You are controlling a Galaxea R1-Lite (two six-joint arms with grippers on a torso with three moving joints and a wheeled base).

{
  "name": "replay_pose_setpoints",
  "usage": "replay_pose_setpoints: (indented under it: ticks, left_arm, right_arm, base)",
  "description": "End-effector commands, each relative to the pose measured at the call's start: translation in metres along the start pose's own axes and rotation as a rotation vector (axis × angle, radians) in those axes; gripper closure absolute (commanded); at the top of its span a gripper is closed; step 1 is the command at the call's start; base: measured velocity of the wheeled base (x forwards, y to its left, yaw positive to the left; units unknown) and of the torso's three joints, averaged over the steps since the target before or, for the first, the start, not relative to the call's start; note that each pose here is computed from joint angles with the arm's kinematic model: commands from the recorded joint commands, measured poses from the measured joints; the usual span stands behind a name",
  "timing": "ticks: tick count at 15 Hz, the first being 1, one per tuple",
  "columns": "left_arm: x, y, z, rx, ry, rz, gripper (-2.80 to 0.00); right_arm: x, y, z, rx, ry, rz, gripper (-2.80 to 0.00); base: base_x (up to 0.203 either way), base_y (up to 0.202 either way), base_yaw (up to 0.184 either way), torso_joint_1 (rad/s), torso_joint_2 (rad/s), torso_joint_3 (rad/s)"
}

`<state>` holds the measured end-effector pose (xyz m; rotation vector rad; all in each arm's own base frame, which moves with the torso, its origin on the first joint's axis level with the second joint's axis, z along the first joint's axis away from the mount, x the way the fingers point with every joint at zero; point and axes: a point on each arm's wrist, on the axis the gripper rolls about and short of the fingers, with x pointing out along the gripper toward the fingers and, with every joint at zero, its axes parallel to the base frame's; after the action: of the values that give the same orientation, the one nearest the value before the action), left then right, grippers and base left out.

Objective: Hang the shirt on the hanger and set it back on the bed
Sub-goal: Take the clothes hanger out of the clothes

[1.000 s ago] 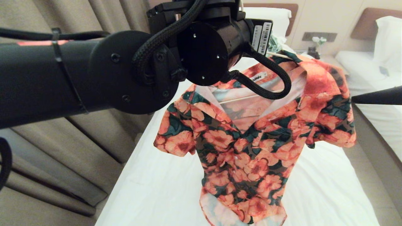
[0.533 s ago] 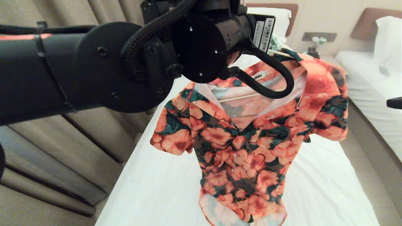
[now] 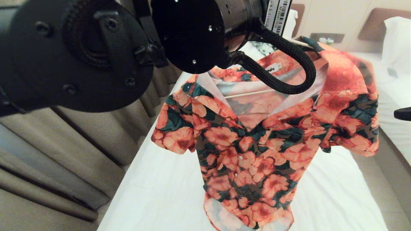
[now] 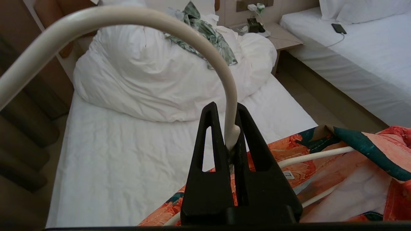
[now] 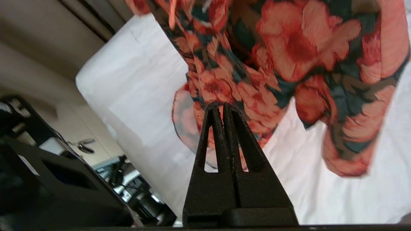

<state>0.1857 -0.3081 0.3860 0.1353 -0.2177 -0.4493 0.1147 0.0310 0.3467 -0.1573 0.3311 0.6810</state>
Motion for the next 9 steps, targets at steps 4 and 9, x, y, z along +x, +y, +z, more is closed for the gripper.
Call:
replay_pose_setpoints:
  ticks: [4,9]
  left_arm:
    - [-0.010,0.013,0.013,0.039,-0.017,0.015,0.00]
    - [-0.018,0.020,0.020,0.056,-0.018,0.018,0.00]
  right_arm:
    - [0.002,0.001,-0.005,-0.014,0.010,0.040,0.00]
    - [0.002,0.003,-0.010,-0.058,0.019,0.054,0.00]
  base:
    - [0.000,0.000,0.000,0.000,0.00,0.000]
    - [0.000,0.000,0.000,0.000,0.00,0.000]
